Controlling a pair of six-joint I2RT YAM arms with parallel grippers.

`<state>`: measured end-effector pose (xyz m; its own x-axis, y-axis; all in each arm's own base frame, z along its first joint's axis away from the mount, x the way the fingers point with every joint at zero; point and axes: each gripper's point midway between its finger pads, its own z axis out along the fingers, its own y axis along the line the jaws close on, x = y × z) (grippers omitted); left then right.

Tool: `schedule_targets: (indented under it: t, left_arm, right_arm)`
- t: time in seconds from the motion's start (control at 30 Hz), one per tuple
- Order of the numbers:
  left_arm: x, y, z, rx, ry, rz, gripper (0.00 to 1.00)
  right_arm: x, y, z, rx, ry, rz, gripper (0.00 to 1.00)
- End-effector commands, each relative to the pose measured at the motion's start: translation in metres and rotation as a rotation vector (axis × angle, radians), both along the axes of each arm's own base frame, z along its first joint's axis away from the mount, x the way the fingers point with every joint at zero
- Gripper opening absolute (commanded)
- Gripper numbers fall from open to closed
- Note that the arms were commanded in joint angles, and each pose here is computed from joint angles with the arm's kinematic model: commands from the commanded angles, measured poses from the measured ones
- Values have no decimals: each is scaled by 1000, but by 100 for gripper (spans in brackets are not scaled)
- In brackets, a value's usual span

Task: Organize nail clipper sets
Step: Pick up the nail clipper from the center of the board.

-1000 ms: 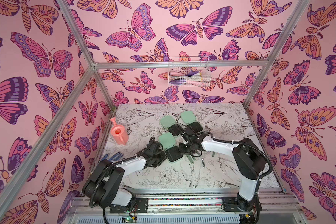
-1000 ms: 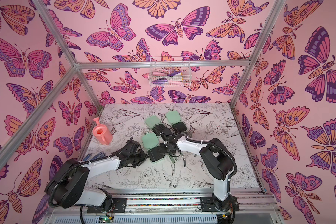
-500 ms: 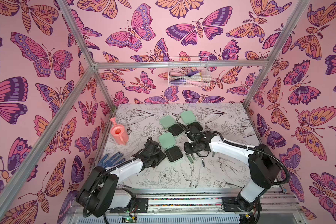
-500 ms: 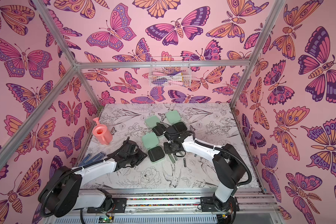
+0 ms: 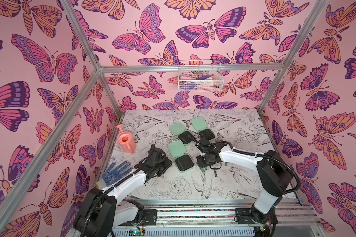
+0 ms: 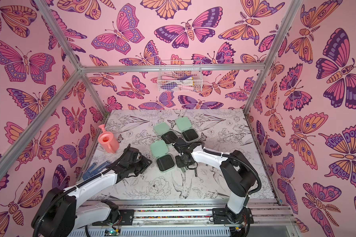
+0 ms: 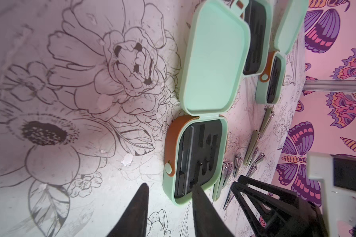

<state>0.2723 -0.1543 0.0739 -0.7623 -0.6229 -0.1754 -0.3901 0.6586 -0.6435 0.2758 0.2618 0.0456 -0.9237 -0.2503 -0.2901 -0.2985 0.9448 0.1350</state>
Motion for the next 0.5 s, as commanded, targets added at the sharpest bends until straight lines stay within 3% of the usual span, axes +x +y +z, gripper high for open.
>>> schedule_targets:
  t: [0.0, 0.47]
  left_arm:
    - [-14, 18, -12, 61, 43, 13, 38]
    - [-13, 24, 7, 79, 1, -17, 39]
  right_arm:
    - [-7, 1, -9, -15, 15, 9, 39]
    - [-13, -6, -21, -48, 18, 7, 42]
